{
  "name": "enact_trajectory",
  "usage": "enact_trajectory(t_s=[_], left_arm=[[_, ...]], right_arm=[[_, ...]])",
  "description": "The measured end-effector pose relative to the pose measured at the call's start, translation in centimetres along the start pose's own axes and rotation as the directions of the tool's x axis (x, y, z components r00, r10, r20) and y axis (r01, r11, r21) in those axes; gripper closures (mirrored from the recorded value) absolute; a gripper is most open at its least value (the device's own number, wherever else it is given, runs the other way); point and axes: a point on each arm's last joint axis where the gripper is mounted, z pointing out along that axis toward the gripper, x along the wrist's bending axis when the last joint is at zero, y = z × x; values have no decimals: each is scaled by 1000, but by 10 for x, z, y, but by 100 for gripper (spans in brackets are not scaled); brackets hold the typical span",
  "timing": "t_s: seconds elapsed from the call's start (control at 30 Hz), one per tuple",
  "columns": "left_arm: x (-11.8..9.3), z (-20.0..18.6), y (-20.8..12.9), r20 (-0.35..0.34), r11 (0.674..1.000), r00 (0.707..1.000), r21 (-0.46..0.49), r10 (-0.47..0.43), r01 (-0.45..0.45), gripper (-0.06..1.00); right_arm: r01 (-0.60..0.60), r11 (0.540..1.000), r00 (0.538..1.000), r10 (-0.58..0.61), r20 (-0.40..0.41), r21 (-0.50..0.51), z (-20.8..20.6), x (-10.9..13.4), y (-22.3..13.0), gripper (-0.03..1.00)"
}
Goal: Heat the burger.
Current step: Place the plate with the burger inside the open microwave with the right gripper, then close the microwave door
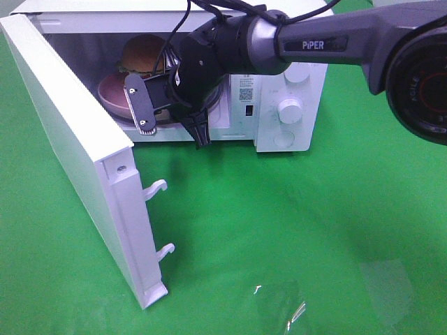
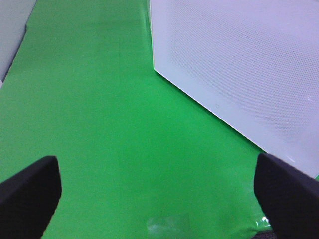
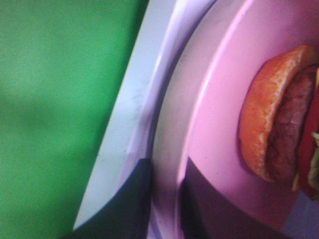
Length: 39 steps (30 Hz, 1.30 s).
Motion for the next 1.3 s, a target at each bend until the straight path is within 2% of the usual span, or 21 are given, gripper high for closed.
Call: enact_trajectory(t_s=[0.17, 0.73, 0.77, 0.87, 1.0, 1.3], left_arm=[[0, 0, 0, 0, 1000, 1000, 0, 0, 0, -3], [0, 0, 0, 0, 1000, 1000, 0, 0, 0, -3], [0, 0, 0, 0, 1000, 1000, 0, 0, 0, -3], [0, 0, 0, 0, 1000, 1000, 0, 0, 0, -3], [0, 0, 0, 0, 1000, 1000, 0, 0, 0, -3], [0, 0, 0, 0, 1000, 1000, 0, 0, 0, -3]], right_arm=[[-30, 1000, 999, 30, 10, -3, 0, -1, 0, 65], [-94, 996, 995, 94, 17, -8, -2, -2, 0, 55], [-97, 995, 995, 97, 18, -10, -6, -1, 0, 48], [-100, 995, 995, 100, 26, -15, -12, -2, 0, 46], [-97, 995, 995, 97, 28, -21, -18, 2, -1, 35], [-99, 994, 995, 99, 14, -38, -26, 19, -2, 25]])
